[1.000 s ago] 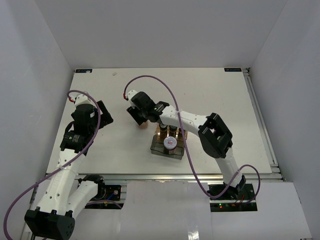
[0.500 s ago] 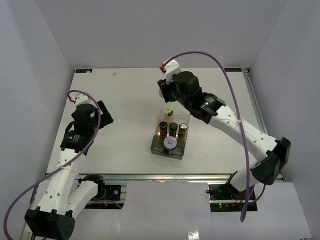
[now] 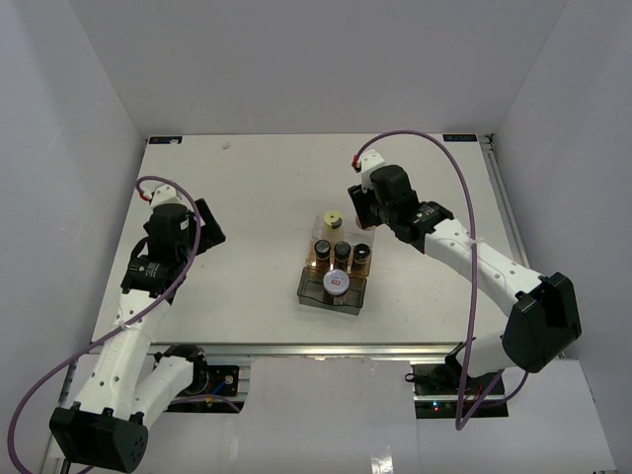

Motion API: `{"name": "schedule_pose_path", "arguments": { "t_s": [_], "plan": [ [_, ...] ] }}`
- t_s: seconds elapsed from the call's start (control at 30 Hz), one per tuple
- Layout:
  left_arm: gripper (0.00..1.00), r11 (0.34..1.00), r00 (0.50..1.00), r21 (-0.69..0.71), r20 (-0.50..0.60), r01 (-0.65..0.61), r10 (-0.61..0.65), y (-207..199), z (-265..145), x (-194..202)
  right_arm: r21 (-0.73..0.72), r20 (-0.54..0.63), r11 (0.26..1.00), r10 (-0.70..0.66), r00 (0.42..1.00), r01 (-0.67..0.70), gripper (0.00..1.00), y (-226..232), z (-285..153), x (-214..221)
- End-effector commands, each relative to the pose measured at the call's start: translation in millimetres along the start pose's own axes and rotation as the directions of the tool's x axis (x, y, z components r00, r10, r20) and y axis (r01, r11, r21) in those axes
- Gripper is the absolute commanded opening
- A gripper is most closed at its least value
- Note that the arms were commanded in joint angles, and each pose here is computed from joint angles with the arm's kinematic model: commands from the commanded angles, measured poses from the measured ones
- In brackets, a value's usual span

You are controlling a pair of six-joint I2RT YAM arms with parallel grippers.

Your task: Organize the condiment bottles

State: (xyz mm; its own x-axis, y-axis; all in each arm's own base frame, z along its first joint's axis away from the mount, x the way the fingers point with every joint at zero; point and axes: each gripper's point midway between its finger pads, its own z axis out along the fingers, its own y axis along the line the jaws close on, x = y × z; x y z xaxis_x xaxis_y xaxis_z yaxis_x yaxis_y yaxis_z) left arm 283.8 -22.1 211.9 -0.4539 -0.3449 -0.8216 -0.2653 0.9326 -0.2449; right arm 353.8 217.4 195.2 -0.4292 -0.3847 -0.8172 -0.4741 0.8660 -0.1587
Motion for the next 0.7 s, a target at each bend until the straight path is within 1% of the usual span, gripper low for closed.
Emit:
{"name": "schedule_pose_path", "arguments": {
  "t_s": [0.0, 0.27, 0.47, 0.57, 0.67],
  "plan": [
    [0.98, 0.999, 0.999, 0.03, 0.037, 0.018, -0.019, -7.5, -4.9, -16.4, -0.031, 0.08, 0.999, 0.026, 0.996, -0.024, 0.08, 7.4, 11.5, -13.4],
    [0.98, 0.999, 0.999, 0.034, 0.027, 0.021, -0.022, -8.5, -2.8, -13.4, -0.059, 0.026, 0.998, 0.03, 0.999, -0.029, 0.08, 17.3, 29.8, 11.3],
    [0.98, 0.999, 1.0, 0.031, 0.023, 0.019, -0.02, -8.0, -0.5, -11.5, -0.064, 0.01, 0.997, 0.037, 0.999, -0.036, 0.08, 21.1, 37.9, 23.7],
    [0.98, 0.999, 1.0, 0.029, 0.021, 0.018, -0.019, -7.6, 0.3, -10.4, -0.058, -0.006, 0.998, 0.035, 0.999, -0.035, 0.1, 21.2, 42.6, 31.5],
    [0.98, 0.999, 1.0, 0.029, 0.021, 0.02, -0.02, -7.3, 0.4, -9.7, -0.057, -0.016, 0.998, 0.034, 0.999, -0.035, 0.16, 22.7, 47.1, 38.3]
  ]
}}
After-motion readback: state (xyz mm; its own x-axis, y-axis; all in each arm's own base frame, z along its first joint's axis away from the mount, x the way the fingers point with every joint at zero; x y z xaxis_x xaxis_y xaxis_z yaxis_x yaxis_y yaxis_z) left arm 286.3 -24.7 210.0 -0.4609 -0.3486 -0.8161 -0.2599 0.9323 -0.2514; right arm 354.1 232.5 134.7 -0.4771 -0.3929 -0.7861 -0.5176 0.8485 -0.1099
